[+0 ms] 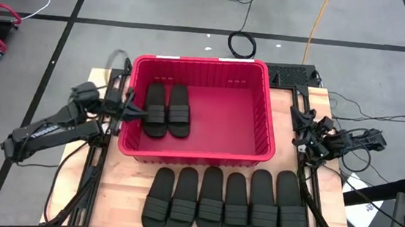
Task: Pick and place slides into bin
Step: Put the slipper into the bin
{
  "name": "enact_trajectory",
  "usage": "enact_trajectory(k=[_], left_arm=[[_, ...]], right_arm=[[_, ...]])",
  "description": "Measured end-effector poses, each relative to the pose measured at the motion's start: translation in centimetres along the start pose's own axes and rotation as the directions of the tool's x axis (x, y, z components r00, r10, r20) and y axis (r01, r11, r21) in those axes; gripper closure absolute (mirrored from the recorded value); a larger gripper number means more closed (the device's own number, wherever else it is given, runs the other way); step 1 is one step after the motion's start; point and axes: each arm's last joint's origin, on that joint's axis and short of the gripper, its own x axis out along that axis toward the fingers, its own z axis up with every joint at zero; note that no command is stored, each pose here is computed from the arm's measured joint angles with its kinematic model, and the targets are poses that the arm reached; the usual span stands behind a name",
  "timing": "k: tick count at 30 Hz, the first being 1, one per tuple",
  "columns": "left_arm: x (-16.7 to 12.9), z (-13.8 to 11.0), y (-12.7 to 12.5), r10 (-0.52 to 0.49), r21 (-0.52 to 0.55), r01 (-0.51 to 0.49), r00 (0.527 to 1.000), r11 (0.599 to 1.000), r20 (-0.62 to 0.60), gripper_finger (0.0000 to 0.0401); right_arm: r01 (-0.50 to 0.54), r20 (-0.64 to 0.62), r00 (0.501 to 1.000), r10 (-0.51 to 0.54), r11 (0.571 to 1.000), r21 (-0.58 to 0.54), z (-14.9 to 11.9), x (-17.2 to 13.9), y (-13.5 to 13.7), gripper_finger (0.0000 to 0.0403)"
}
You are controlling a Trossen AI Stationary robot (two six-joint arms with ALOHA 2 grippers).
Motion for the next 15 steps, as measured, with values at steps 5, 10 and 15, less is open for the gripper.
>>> enact_trajectory(k=[5,10,15], left_arm=[[-1.2,1.2,-1.5,0.105,0.089,-0.121,0.980,0.989,0.170,0.0401],[-2.7,0.0,-2.5,0.178,0.038,-0.183,0.977,0.982,0.117,0.0401],[-4.2,-1.1,-3.4,0.191,-0.012,-0.190,0.979,0.982,0.077,0.0401]], right_arm=[[0.066,0.017,0.998,-0.066,0.998,0.016,0.3,0.0,-0.2,0.0403],[0.100,0.010,0.995,-0.100,0.995,0.019,0.3,0.0,-0.3,0.0403],[0.101,0.010,0.995,-0.101,0.995,0.015,0.3,0.0,-0.3,0.0403]])
